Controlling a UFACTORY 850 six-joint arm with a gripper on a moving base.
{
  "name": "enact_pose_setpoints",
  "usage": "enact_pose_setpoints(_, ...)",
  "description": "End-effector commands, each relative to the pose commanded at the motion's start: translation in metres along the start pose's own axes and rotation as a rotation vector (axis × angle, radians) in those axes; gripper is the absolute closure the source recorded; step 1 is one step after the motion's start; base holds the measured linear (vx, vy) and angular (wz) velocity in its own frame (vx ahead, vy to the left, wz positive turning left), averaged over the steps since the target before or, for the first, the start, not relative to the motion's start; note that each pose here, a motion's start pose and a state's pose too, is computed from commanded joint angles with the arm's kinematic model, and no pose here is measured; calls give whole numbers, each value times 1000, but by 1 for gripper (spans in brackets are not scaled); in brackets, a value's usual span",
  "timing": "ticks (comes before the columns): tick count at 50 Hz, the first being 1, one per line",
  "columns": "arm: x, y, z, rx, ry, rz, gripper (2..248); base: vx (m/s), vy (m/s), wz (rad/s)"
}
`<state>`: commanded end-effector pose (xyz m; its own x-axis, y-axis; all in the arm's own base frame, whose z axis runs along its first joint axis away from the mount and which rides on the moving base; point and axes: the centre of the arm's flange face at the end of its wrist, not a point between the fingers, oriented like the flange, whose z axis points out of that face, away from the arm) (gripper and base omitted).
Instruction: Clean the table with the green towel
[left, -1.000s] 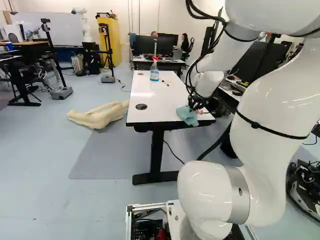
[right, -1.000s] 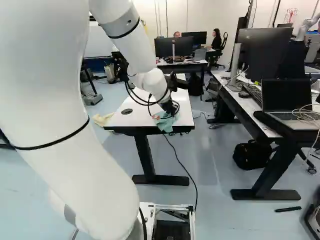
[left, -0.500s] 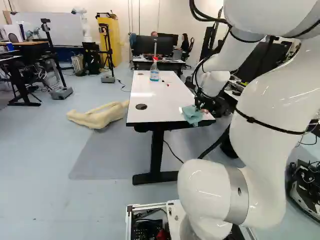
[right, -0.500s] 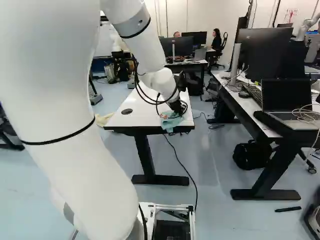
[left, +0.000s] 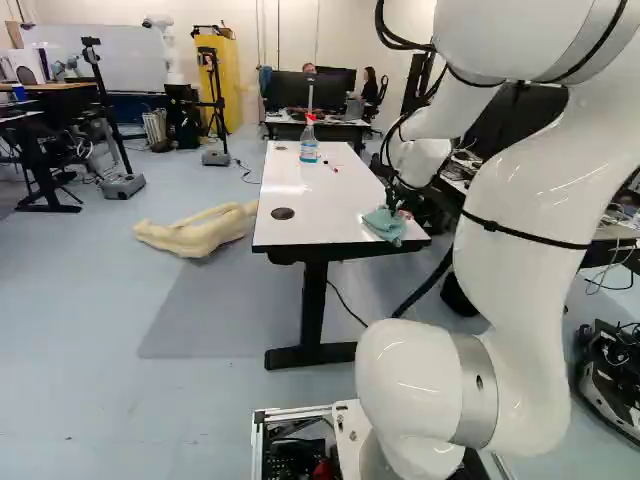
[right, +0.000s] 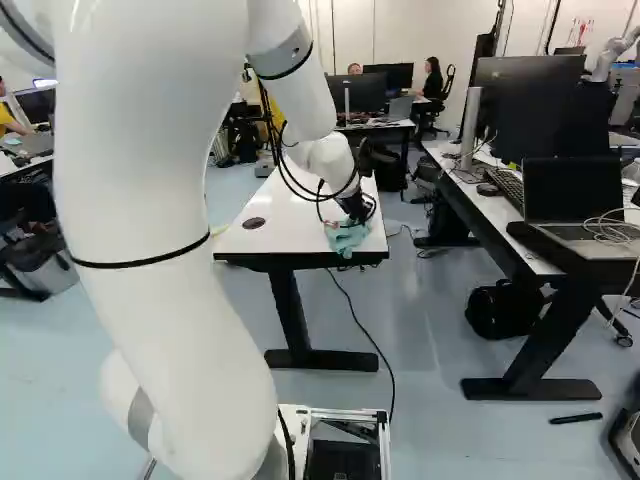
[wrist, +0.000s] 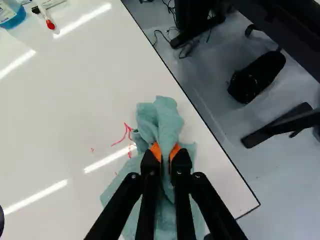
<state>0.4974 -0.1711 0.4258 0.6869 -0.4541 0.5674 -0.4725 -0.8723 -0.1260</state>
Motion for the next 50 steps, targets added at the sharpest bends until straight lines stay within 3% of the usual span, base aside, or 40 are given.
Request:
enact_pose_setpoints(15, 12, -22, 13, 22, 5, -29, 212, 0, 0, 0)
enact_pose_setpoints(50, 1, -84, 15, 88, -6, -121, 212, 0, 0, 0)
